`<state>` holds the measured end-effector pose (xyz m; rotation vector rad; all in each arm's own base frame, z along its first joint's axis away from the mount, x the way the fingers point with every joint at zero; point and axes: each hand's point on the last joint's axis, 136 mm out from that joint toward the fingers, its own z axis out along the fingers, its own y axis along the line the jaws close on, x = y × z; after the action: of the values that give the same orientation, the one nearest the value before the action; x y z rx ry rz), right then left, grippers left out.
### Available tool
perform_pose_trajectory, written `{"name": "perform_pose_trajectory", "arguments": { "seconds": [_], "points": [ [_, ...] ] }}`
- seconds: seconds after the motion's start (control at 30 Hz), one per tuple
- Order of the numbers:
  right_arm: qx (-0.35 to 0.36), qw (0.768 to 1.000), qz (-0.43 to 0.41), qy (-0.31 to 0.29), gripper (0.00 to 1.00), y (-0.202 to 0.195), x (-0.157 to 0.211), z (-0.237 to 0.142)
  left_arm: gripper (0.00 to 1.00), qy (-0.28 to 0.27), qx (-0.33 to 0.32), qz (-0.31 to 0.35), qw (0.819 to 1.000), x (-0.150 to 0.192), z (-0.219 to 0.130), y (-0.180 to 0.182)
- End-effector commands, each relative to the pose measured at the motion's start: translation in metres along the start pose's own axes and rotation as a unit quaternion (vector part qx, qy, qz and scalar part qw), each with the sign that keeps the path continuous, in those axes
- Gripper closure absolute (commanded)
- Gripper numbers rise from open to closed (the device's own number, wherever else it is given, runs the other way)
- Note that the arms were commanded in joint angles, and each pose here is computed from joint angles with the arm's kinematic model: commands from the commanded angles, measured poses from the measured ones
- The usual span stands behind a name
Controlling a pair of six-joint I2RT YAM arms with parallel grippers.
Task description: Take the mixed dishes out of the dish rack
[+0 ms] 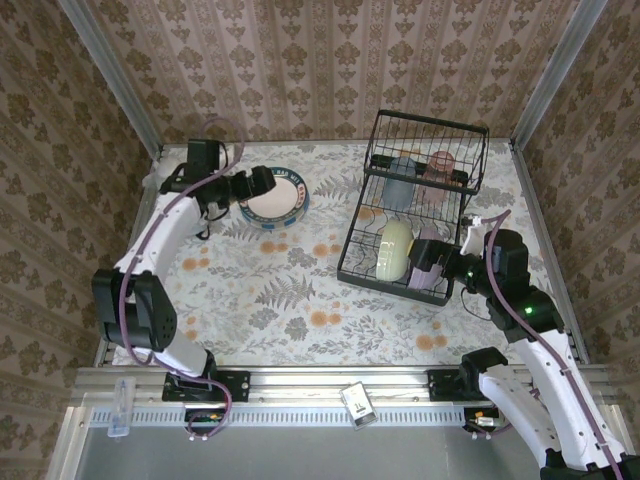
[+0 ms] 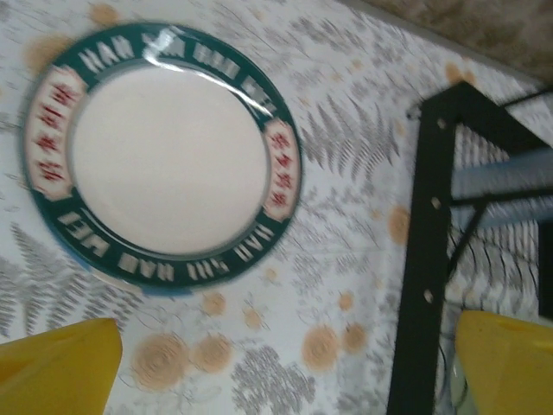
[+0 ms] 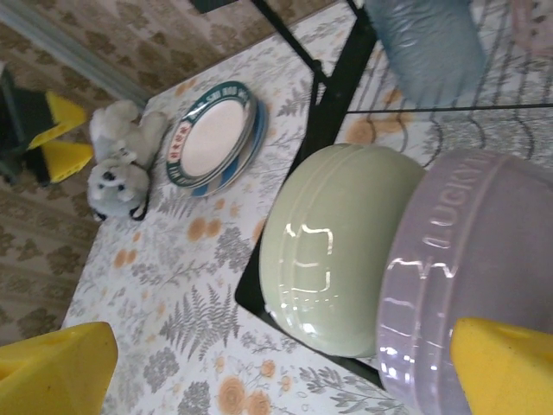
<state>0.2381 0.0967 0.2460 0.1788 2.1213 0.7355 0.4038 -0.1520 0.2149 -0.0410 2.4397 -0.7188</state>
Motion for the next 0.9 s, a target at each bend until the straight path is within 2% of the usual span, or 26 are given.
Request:
{"name": "perform_pose_trajectory", "arguments": {
  "seconds": [0.0, 0.23, 0.47, 0.67, 0.8, 0.87],
  "points": [
    [0.065, 0.998, 0.023, -0.015, 0.0, -0.02, -0.003, -0.009, 0.02, 0.044, 0.042, 0.064, 0.996, 0.036, 0.002, -0.03],
    [0.102, 0.994, 0.047, -0.001, 0.0, -0.036, 0.008, -0.008, 0.08, 0.106, 0.095, 0.17, 0.975, 0.099, 0.016, -0.095],
    [0.11, 0.992, 0.058, 0.016, 0.0, -0.041, 0.015, -0.004, 0.13, 0.164, 0.093, 0.233, 0.954, 0.145, 0.056, -0.129],
    [0.107, 0.992, 0.064, 0.022, 0.0, -0.041, 0.018, 0.0, 0.18, 0.203, 0.053, 0.251, 0.945, 0.17, 0.094, -0.137],
    [0.11, 0.991, 0.065, 0.027, 0.0, -0.044, 0.021, 0.002, 0.21, 0.21, 0.015, 0.252, 0.945, 0.175, 0.11, -0.131],
    [0.114, 0.991, 0.067, 0.035, 0.0, -0.046, 0.024, 0.005, 0.28, 0.212, -0.006, 0.24, 0.947, 0.176, 0.117, -0.124]
  ]
}}
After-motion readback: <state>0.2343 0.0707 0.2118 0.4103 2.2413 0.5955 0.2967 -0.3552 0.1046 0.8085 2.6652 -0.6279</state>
